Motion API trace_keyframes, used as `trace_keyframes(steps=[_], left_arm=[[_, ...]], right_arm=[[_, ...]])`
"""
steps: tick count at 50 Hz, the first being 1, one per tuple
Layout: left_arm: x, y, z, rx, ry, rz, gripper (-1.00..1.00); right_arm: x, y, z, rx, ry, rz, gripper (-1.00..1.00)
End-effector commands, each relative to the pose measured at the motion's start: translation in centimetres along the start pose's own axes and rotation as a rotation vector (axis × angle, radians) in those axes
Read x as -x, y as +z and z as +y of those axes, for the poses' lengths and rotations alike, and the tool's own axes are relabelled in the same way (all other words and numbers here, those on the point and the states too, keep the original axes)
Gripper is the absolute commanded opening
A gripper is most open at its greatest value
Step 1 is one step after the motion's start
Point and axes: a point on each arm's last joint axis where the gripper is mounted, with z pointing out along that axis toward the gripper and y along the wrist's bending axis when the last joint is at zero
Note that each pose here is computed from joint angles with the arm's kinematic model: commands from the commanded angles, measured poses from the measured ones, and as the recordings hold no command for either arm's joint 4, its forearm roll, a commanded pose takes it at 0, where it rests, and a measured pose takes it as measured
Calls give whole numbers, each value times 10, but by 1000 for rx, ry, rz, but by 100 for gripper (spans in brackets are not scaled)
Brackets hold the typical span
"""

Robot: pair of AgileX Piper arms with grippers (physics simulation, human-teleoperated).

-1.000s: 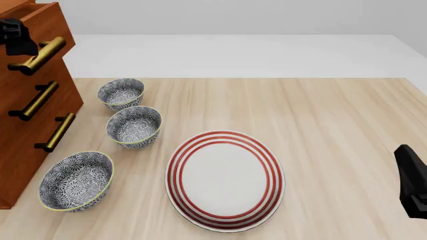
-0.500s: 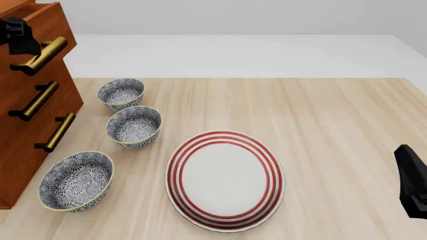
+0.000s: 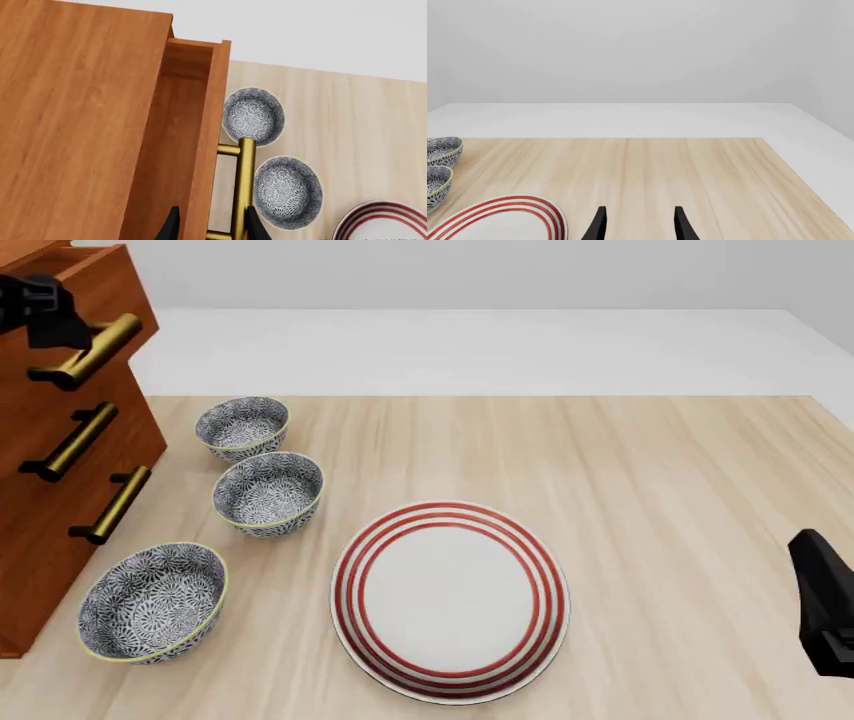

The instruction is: Open the top drawer of the cabinet.

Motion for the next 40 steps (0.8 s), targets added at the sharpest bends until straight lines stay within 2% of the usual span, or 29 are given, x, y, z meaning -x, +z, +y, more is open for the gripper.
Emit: trace_keyframes(steps=[1,23,40], left_arm=[[-9,18,-4,-12,8,60,100],[-9,16,-10,-27,18,60,100],[-2,17,-13,-35,55,69,100]], right_arm=[[0,0,0,0,0,0,100],[0,0,0,0,0,0,100],[0,0,0,0,0,0,100]])
